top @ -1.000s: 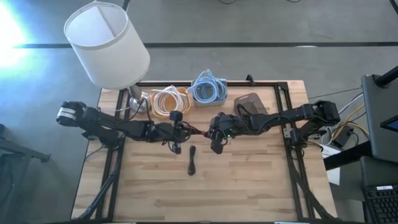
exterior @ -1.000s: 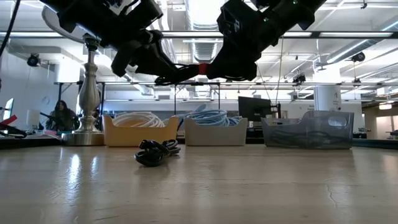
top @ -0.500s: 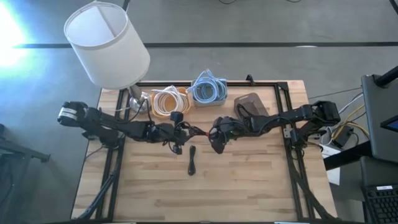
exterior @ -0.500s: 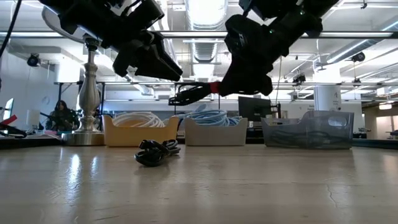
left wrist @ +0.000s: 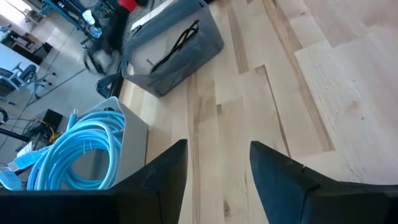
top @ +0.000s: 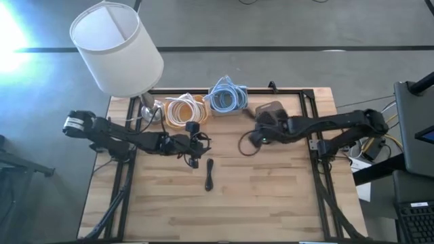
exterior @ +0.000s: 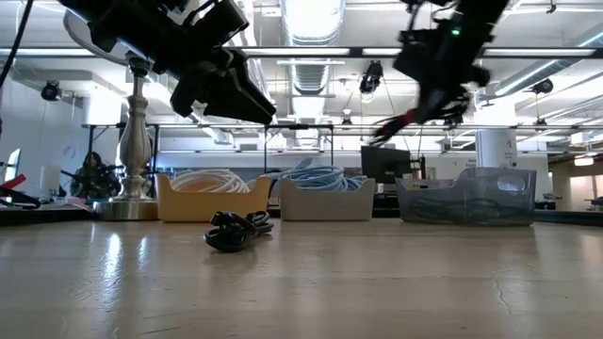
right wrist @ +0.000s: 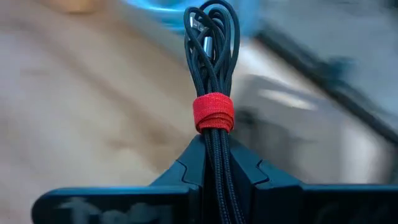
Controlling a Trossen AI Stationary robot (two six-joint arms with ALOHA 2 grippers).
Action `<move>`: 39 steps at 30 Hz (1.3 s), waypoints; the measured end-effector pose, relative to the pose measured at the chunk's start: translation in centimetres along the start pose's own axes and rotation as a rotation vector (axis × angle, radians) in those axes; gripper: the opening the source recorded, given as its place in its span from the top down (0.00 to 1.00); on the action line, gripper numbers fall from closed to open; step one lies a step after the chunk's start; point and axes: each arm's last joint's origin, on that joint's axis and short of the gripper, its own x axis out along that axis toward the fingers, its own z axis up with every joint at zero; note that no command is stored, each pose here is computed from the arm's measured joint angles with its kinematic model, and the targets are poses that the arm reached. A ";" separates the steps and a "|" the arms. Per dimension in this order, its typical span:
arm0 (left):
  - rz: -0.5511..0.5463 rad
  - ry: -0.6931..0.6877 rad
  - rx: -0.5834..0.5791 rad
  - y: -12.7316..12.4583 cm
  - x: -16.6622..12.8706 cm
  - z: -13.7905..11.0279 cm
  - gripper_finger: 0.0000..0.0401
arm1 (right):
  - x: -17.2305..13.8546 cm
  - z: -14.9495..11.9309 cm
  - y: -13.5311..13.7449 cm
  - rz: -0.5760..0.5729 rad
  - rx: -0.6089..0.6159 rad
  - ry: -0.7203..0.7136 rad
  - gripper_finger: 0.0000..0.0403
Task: Pick & Place USB Port
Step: Put the bottom black charger cable into the black bin, then put the black charger cable into the black bin
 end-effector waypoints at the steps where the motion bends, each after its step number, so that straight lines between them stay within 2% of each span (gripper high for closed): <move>1: 0.000 0.000 0.000 0.0 0.0 0.0 0.56 | -0.2 -0.2 -0.8 -0.052 0.011 -0.002 0.93; 4: 0.000 0.000 -0.002 0.0 0.0 0.0 0.56 | -0.2 -1.1 -3.0 -0.143 0.097 0.035 0.93; 7: 0.000 0.000 -0.002 0.0 0.0 0.0 0.56 | 0.5 -2.1 -4.2 -0.172 0.168 0.049 0.93; 12: 0.000 0.000 -0.001 0.0 0.0 0.0 0.56 | 2.8 -4.1 -4.6 -0.113 0.222 0.122 0.93; 15: 0.000 0.000 0.002 0.0 0.0 0.0 0.56 | 4.2 -5.2 -4.5 -0.105 0.222 0.139 0.93; 22: 0.001 0.000 0.003 0.0 0.0 0.0 0.56 | 6.0 -6.2 -5.4 -0.221 0.212 0.150 0.92; 35: 0.004 0.002 0.017 0.1 0.0 0.0 0.56 | 6.5 -6.0 -5.8 -0.242 0.201 0.165 0.72; 39: 0.004 0.002 0.017 0.1 0.0 0.0 0.56 | 6.1 -5.2 -5.6 -0.226 0.215 0.147 0.68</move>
